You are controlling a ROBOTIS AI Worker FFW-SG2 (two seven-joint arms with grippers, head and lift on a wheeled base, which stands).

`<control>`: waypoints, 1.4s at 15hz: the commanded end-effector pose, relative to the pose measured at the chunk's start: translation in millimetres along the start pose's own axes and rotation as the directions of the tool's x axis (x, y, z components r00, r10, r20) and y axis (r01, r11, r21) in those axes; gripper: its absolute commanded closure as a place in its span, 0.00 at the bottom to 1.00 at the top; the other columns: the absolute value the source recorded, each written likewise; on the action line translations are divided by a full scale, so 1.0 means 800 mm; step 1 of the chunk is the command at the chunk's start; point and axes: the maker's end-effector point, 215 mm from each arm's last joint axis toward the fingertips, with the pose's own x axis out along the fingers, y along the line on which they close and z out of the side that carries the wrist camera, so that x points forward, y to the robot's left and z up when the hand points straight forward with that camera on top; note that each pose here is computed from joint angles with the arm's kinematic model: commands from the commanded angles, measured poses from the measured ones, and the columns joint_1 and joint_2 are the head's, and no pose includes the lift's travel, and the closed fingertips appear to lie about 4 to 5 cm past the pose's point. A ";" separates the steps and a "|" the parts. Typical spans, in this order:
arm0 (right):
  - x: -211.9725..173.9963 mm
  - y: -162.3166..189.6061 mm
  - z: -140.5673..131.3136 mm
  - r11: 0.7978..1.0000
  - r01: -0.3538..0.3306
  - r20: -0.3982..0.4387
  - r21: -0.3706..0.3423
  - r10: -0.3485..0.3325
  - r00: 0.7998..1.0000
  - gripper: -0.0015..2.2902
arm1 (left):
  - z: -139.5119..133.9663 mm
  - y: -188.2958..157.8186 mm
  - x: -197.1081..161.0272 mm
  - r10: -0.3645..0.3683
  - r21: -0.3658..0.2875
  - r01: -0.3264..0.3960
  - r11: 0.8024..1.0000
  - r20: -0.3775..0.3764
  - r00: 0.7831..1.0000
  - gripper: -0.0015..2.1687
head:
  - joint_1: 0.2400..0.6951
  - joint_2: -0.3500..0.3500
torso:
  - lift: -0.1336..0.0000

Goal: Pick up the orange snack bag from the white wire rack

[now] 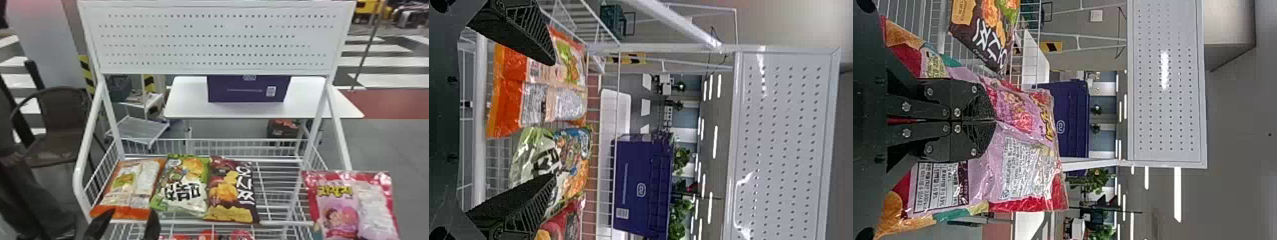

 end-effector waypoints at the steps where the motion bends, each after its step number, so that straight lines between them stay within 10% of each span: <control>1: -0.001 0.000 -0.003 1.000 -0.002 -0.005 -0.002 0.002 1.000 0.98 | -0.018 -0.012 0.055 -0.005 0.007 0.005 1.000 -0.018 1.000 0.04 | 0.57 0.50 | 1.00; 14: -0.004 0.004 -0.011 1.000 -0.015 -0.018 0.000 0.015 1.000 0.98 | -0.040 0.087 0.152 0.096 0.070 -0.092 0.993 -0.058 0.994 0.07 | 0.57 0.50 | 1.00; 21: 0.000 0.007 -0.012 1.000 -0.023 -0.015 0.000 0.023 1.000 0.98 | -0.063 0.098 0.151 0.103 0.084 -0.092 0.992 -0.126 0.987 0.34 | 0.57 0.50 | 1.00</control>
